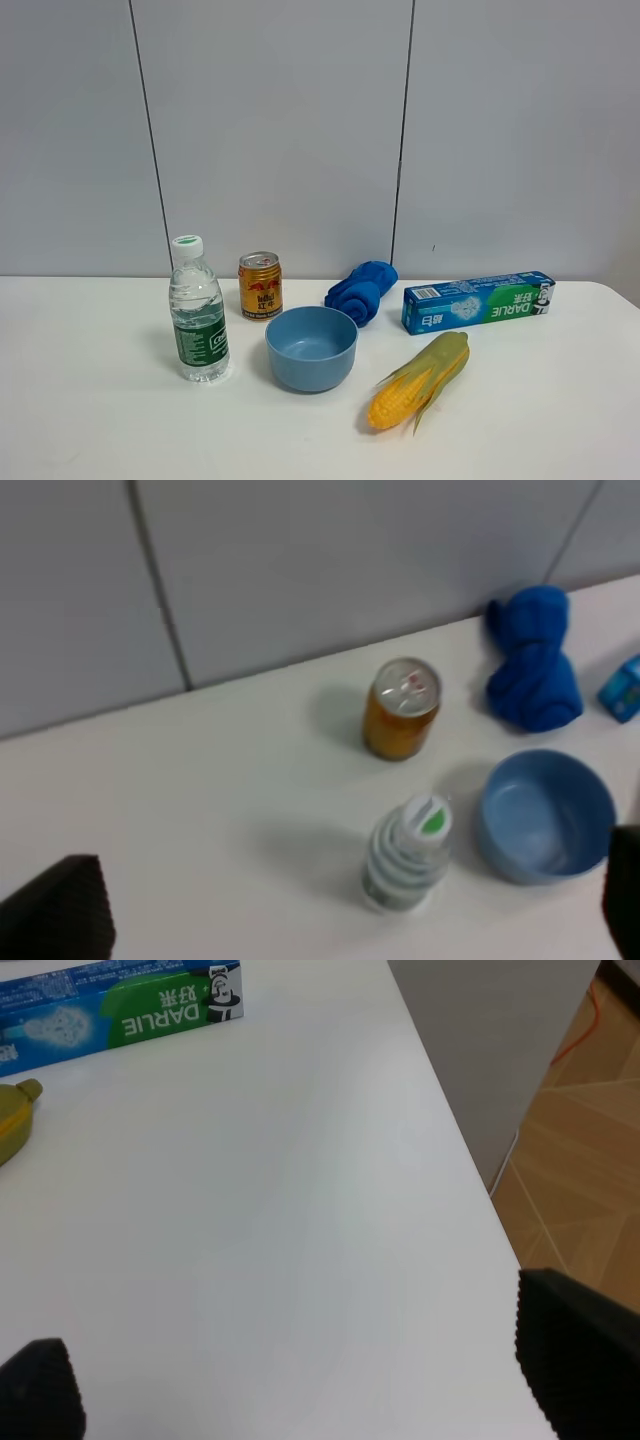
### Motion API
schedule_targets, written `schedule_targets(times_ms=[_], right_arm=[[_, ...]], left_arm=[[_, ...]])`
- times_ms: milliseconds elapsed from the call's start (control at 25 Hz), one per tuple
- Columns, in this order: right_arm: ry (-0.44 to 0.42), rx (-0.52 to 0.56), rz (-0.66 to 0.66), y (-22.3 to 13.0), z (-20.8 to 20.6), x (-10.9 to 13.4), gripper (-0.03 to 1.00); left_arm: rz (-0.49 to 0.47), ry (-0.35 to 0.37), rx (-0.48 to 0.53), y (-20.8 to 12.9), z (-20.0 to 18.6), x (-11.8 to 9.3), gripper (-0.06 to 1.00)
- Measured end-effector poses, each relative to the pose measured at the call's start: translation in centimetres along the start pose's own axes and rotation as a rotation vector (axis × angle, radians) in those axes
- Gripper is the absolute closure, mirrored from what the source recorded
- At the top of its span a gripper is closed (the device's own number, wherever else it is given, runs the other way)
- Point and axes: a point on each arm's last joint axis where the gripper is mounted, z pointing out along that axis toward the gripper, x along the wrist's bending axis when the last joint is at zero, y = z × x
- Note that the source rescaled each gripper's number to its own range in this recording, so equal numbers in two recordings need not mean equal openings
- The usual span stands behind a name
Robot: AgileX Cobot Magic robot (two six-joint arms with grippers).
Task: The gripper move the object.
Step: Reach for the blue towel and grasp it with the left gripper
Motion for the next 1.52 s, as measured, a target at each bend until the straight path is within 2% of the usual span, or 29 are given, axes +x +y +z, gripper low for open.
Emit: schedule_targets(times_ms=[80,240,400,720,880,1120,1360,1520], right_arm=[[0.000,0.000,0.000,0.0,0.0,0.0,-0.03],[0.000,0.000,0.000,0.0,0.0,0.0,-0.03],[0.000,0.000,0.000,0.0,0.0,0.0,-0.03],[0.000,0.000,0.000,0.0,0.0,0.0,-0.03],[0.000,0.000,0.000,0.0,0.0,0.0,-0.03],[0.000,0.000,0.000,0.0,0.0,0.0,-0.03],[0.000,0.000,0.000,0.0,0.0,0.0,-0.03],[0.000,0.000,0.000,0.0,0.0,0.0,-0.03]], left_arm=[[0.052,-0.044,0.004,1.6,1.8,-1.6,-0.06],[0.130,-0.159,0.028,3.7,5.9,-6.2,-0.06],[0.178,-0.250,0.071,4.5,10.4,-10.7,-0.06],[0.248,-0.335,0.112,4.5,16.8,-16.4,-0.06],[0.288,-0.335,0.158,3.1,20.1,-18.1,-0.06],[0.318,-0.321,0.168,1.2,24.7,-19.1,-0.06],[0.313,-0.310,0.131,0.0,28.1,-19.6,-0.06],[0.267,-0.299,0.121,-0.7,29.9,-19.8,-0.06]])
